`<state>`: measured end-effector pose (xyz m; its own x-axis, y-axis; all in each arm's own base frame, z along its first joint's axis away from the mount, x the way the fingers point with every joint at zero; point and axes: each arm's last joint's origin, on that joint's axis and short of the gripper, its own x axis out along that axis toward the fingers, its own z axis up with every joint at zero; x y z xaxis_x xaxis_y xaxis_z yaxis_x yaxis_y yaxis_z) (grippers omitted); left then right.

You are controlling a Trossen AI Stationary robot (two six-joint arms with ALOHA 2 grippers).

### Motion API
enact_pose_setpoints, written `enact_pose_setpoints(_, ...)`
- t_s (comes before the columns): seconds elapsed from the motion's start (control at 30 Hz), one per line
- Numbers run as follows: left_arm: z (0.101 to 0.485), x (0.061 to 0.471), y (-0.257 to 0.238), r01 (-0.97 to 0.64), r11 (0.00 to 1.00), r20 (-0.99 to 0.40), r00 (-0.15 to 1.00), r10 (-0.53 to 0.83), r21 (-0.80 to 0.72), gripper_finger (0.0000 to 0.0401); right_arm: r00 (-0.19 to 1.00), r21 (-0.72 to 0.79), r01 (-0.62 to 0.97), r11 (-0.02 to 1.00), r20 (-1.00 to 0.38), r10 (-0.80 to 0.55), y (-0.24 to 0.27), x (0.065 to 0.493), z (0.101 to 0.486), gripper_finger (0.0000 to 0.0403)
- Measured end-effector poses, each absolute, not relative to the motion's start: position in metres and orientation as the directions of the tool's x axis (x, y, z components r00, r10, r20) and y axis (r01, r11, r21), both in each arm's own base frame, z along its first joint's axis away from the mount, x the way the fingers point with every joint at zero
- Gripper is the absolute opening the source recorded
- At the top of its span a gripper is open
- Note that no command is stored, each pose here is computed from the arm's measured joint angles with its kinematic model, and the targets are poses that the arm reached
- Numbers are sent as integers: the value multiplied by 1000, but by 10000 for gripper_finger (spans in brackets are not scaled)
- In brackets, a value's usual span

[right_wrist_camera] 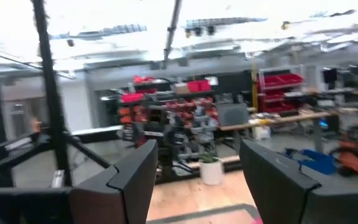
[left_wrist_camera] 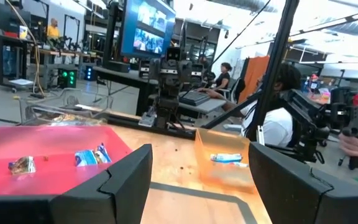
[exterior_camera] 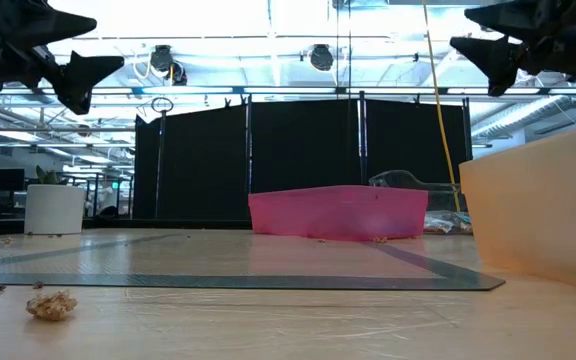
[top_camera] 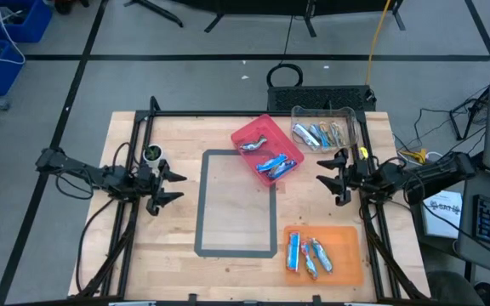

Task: Pick and place Granola Bars by type
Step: Return to Home Position

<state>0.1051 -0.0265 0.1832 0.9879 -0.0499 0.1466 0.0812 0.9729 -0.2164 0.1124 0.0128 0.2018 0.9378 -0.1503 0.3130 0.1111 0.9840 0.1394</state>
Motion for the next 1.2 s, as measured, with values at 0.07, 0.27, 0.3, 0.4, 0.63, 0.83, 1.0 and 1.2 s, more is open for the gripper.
enact_pose_setpoints(0.07,184,104,-26,78,973,154,987,-45,-217,269,940,150,132,980,295,-172,12,110,200,222)
enact_pose_setpoints(0.27,188,99,-24,78,978,205,978,-37,-195,269,937,156,134,979,300,-176,10,102,200,222)
enact_pose_setpoints(0.3,189,98,-24,78,978,211,977,-36,-192,269,937,155,134,979,302,-176,10,100,200,222)
enact_pose_setpoints(0.4,187,94,-22,77,978,200,979,-37,-192,269,939,149,136,979,296,-176,9,96,199,222)
enact_pose_setpoints(0.63,182,93,-22,74,972,152,988,-40,-225,269,955,145,142,979,238,-174,8,92,192,222)
enact_pose_setpoints(0.83,176,93,-21,36,973,97,995,-15,-228,269,960,174,227,958,125,-250,6,94,181,222)
enact_pose_setpoints(1.0,173,94,-20,-31,969,65,997,48,-245,269,960,211,258,943,54,-274,5,94,173,222)
enact_pose_setpoints(1.2,173,94,-20,-40,974,62,997,56,-224,269,960,184,264,947,43,-277,5,94,172,222)
